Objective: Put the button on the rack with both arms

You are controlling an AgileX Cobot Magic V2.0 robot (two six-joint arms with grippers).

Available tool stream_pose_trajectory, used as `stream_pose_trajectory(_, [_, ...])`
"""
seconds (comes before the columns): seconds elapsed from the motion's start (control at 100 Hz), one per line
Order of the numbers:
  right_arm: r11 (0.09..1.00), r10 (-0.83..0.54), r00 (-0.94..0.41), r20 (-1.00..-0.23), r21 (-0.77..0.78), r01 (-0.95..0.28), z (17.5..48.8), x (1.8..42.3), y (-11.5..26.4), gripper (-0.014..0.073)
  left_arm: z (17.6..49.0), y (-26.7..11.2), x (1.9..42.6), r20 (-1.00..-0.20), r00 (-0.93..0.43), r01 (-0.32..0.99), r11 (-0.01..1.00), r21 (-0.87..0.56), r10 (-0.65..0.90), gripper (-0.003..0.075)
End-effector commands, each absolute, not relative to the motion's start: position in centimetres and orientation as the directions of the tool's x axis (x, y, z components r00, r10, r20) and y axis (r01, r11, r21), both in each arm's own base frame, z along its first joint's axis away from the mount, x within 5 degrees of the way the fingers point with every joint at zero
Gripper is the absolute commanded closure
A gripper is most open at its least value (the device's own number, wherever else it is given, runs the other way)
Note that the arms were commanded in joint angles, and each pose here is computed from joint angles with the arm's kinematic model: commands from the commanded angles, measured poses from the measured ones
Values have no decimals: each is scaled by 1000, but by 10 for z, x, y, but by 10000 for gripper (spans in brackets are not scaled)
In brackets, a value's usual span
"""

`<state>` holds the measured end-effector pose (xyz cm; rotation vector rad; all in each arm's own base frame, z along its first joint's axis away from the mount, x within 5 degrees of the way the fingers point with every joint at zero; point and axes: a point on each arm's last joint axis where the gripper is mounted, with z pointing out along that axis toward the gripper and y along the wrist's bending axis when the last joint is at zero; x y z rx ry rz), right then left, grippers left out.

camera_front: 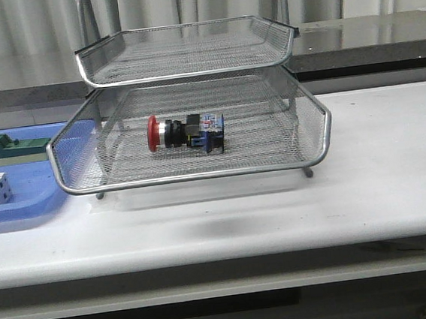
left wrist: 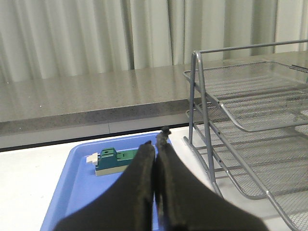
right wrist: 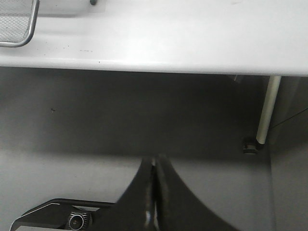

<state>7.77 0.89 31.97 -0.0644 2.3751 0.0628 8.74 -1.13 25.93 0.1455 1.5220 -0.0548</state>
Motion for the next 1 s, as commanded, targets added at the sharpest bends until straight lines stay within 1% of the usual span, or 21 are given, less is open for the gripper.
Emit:
stream_pose_trajectory(0.0, [997, -31, -666, -745, 20, -68, 330, 81, 9, 662, 275, -9, 88, -990, 138, 94, 995, 45, 32, 741])
stream_pose_trajectory(0.17, [997, -25, -651, -759, 30, -73, 331, 82, 10, 662, 275, -9, 88, -990, 138, 94, 995, 45, 32, 741])
stream_pose_trajectory(0.31, [991, 15, -636, -772, 97, -95, 333, 88, 16, 662, 275, -9, 88, -990, 138, 94, 995, 45, 32, 741])
stream_pose_trajectory(0.43, [979, 45, -686, -726, 169, -115, 328, 101, 26, 662, 275, -9, 88, -990, 138, 94, 995, 45, 32, 741])
stream_pose_trajectory(0.57, [965, 7, -741, -672, 198, -171, 318, 123, 37, 662, 275, -9, 88, -990, 138, 94, 995, 45, 32, 741])
stream_pose_trajectory(0.77, [933, -25, -770, -638, 262, -247, 304, 155, 54, 661, 275, -9, 88, -990, 138, 94, 995, 45, 32, 741])
stream_pose_trajectory(0.99, [892, -116, -792, -599, 288, -349, 280, 184, 84, 661, 275, -9, 88, -990, 138, 94, 995, 45, 32, 741])
